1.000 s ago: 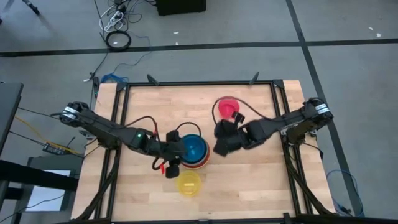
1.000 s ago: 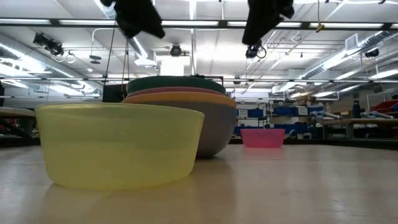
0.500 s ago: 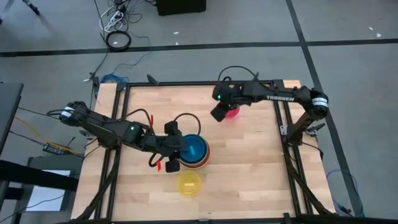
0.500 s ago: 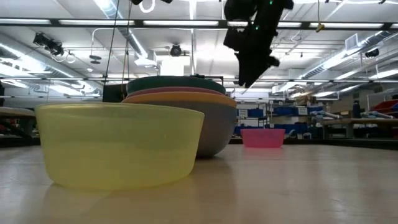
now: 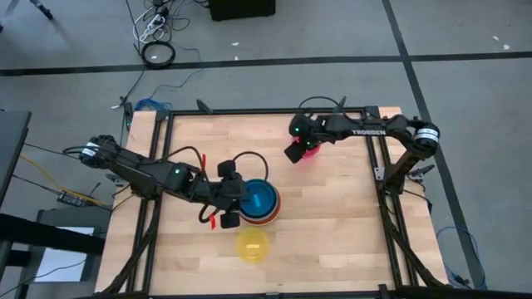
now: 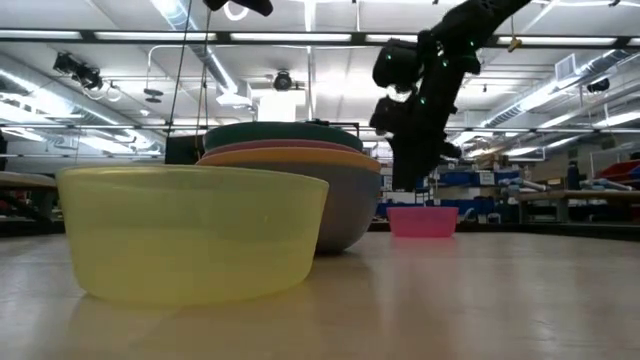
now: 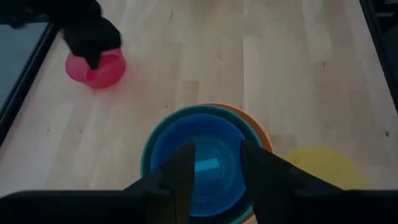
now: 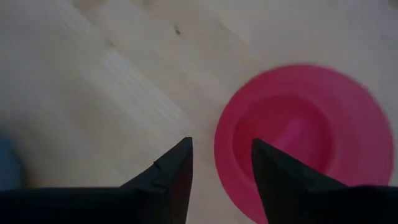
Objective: Nest bowls inside each other
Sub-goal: Stack the red bowl on top of the blue bowl
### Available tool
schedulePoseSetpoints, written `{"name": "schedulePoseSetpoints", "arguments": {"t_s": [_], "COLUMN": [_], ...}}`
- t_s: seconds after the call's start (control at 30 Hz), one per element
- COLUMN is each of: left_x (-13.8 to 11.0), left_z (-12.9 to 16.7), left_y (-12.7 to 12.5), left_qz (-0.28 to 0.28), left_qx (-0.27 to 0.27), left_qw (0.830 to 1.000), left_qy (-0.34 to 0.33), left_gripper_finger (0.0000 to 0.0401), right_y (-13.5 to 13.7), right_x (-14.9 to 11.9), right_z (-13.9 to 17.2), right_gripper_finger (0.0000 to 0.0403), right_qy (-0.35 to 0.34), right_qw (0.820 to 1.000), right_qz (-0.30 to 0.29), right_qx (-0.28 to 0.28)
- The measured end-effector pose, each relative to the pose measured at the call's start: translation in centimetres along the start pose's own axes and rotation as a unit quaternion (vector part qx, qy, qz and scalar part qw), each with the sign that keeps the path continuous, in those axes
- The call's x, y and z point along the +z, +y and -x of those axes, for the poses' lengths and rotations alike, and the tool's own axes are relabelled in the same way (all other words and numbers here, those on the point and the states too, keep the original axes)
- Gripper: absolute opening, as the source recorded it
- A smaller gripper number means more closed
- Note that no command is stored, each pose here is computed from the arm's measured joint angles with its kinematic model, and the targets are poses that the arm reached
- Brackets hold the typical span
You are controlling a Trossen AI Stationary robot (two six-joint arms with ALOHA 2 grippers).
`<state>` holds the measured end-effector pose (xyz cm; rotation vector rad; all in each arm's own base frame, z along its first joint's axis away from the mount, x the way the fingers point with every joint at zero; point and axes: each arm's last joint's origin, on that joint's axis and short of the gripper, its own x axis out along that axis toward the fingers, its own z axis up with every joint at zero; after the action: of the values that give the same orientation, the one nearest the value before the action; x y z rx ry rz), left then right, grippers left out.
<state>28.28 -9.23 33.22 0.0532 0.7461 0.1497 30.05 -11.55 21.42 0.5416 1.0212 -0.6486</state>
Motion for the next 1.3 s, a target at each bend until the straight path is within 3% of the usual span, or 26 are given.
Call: {"name": "schedulePoseSetpoints", "arguments": {"t_s": [0.57, 0.67, 0.8, 0.87, 1.0, 1.3], "left_x": [0.0, 0.0, 0.0, 0.0, -0.1, -0.7], "left_z": [0.0, 0.0, 0.0, 0.0, 0.0, 0.0], "left_y": [0.1, 0.1, 0.1, 0.1, 0.2, 0.6], "left_qz": [0.000, 0.000, -0.001, -0.001, -0.004, -0.013], "left_qx": [0.016, 0.022, 0.022, 0.024, 0.035, 0.070], "left_qw": [1.000, 1.000, 1.000, 1.000, 0.999, 0.997], "left_qy": [-0.004, -0.006, -0.004, -0.004, 0.000, 0.019], "left_gripper_finger": [0.0137, 0.0137, 0.0137, 0.0137, 0.0137, 0.0137], "right_y": [-1.8, -2.1, -2.0, -1.6, 0.5, 10.2], "right_x": [-4.6, -4.9, -4.9, -4.8, -4.4, -3.9], "right_z": [-4.8, -5.1, -5.1, -4.9, -3.6, 4.2], "right_gripper_finger": [0.0128, 0.0097, 0.0018, 0.0012, 0.0003, 0.0000], "right_qy": [-0.029, -0.027, -0.025, -0.026, -0.022, -0.095], "right_qw": [0.999, 0.999, 0.999, 0.999, 0.997, 0.978], "right_qz": [-0.026, -0.023, 0.004, 0.012, 0.041, 0.159], "right_qx": [0.019, 0.021, 0.035, 0.040, 0.058, 0.090]}}
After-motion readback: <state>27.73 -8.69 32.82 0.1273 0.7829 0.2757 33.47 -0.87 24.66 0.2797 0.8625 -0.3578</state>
